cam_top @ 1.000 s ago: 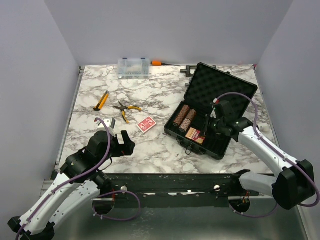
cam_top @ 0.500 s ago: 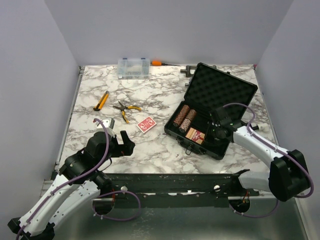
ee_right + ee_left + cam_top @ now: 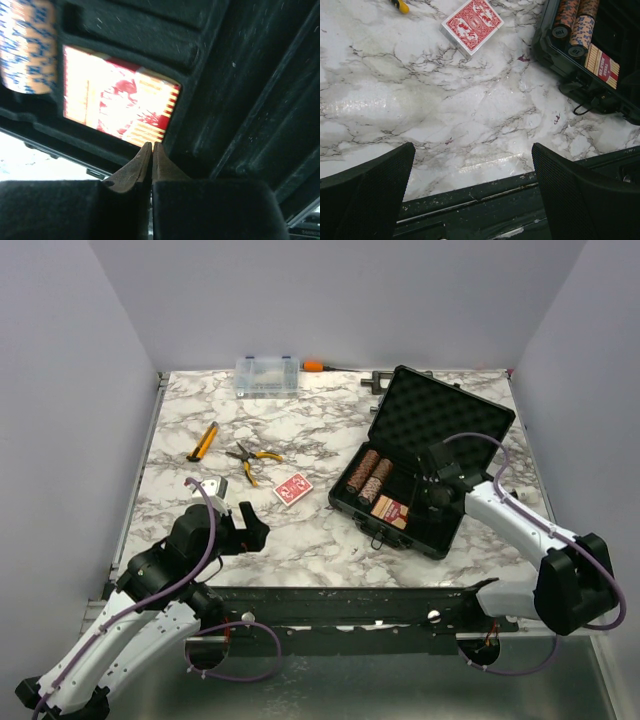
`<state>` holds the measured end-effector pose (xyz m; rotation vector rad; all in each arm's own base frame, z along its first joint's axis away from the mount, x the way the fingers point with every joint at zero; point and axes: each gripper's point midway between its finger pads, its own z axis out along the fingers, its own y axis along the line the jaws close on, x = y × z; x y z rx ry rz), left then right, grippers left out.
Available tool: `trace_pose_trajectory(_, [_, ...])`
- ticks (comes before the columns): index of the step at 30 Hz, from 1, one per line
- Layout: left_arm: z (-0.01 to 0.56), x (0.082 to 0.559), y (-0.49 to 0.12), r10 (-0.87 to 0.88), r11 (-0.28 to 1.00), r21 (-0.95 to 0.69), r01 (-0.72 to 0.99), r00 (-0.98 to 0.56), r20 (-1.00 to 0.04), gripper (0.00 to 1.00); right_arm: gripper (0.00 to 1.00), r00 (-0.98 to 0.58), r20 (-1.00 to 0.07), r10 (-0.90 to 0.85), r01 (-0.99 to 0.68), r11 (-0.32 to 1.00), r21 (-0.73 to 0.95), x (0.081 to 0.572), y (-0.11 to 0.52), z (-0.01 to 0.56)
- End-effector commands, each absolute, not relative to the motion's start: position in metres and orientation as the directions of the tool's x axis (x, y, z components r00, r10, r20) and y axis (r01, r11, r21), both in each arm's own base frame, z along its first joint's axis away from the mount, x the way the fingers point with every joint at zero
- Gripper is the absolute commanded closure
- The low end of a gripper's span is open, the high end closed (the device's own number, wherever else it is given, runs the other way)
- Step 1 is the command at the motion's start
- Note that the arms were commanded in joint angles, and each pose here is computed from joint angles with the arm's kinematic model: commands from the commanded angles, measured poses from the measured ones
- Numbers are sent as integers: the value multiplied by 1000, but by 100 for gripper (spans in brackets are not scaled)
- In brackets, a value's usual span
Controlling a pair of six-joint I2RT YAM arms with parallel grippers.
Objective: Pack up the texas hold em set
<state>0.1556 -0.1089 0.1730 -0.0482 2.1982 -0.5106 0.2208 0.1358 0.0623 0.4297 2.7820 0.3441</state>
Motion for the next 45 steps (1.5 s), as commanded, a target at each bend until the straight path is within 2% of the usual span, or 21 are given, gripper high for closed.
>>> trace_pose_trajectory(1, [183,157,-111,-224,905,-396,159,-612,-758,2,91,-874,-396,283,202,951,234,249,127,102])
trace_pose_trajectory(5, [183,157,-110,-229,907,-394,150,-610,-759,2,77,-856,-446,260,173,958,227,261,126,129])
trace_pose_trajectory(9, [185,158,-105,-253,908,-400,126,-597,-762,1,53,-837,-480,262,172,959,224,267,124,149])
trace_pose_trajectory(12, [185,158,-104,-257,909,-400,120,-594,-762,2,39,-820,-507,266,171,959,226,270,122,162])
trace_pose_trajectory(15, [182,158,-106,-248,911,-394,119,-605,-757,1,30,-811,-525,260,158,960,231,271,122,171])
trace_pose_trajectory(21, [176,161,-105,-224,926,-364,105,-624,-749,2,19,-802,-551,233,163,971,173,269,108,180])
trace_pose_trajectory(22, [175,161,-104,-219,928,-357,105,-622,-752,2,15,-790,-567,233,165,972,169,269,106,182])
trace_pose_trajectory(24, [176,163,-103,-210,933,-344,106,-617,-759,2,1,-764,-598,242,174,970,170,271,101,187])
trace_pose_trajectory(27, [180,164,-106,-197,934,-339,117,-624,-757,2,0,-740,-626,245,173,969,175,271,98,192])
trace_pose_trajectory(32, [187,164,-116,-201,937,-344,63,-707,-678,2,0,-760,-612,220,142,974,174,265,100,183])
trace_pose_trajectory(35, [190,172,-121,-163,955,-292,46,-741,-651,2,0,-772,-609,181,89,980,179,262,105,168])
trace_pose_trajectory(38, [197,186,-127,-86,971,-225,86,-749,-657,2,0,-783,-601,160,54,980,191,261,110,163])
trace_pose_trajectory(41, [198,203,-138,-29,978,-179,106,-784,-620,1,0,-805,-573,153,36,977,211,258,117,168])
trace_pose_trajectory(45, [193,232,-151,137,973,-61,224,-765,-629,4,0,-807,-570,154,33,976,216,254,116,174])
